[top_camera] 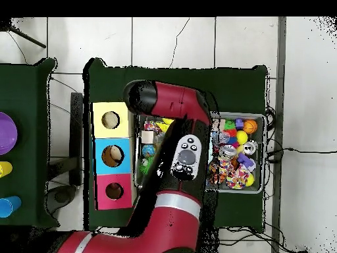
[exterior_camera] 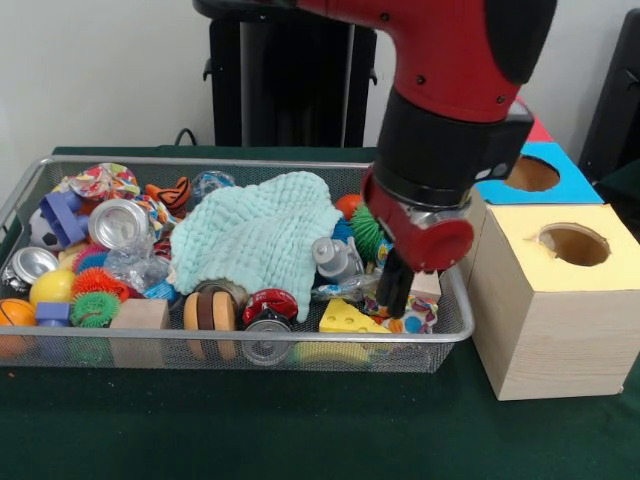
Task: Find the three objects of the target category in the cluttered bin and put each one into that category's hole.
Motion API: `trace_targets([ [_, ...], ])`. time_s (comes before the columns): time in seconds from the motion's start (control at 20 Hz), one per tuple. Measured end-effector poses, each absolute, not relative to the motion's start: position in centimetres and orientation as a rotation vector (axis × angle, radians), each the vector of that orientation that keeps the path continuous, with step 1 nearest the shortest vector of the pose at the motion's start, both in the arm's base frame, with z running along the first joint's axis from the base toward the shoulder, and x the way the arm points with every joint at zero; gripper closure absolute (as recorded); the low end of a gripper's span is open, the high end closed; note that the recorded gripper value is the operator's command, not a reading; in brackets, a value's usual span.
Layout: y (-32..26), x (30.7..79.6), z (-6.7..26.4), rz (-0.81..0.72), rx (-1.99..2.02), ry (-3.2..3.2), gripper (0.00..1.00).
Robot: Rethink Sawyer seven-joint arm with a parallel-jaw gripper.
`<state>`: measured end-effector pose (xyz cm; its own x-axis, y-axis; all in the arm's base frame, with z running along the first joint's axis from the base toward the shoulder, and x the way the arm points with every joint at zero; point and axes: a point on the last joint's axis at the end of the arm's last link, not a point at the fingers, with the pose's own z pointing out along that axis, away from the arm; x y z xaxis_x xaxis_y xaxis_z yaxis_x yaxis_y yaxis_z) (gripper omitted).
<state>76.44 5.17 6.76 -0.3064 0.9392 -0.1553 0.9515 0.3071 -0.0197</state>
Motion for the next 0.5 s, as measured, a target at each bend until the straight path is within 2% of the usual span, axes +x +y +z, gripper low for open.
trace_targets([
  [0.25,3.0,78.1,6.4,-0.156,1.763,2.433,1.00],
  [0.5,4.1,79.2,5.7,-0.158,1.724,2.460,1.00],
])
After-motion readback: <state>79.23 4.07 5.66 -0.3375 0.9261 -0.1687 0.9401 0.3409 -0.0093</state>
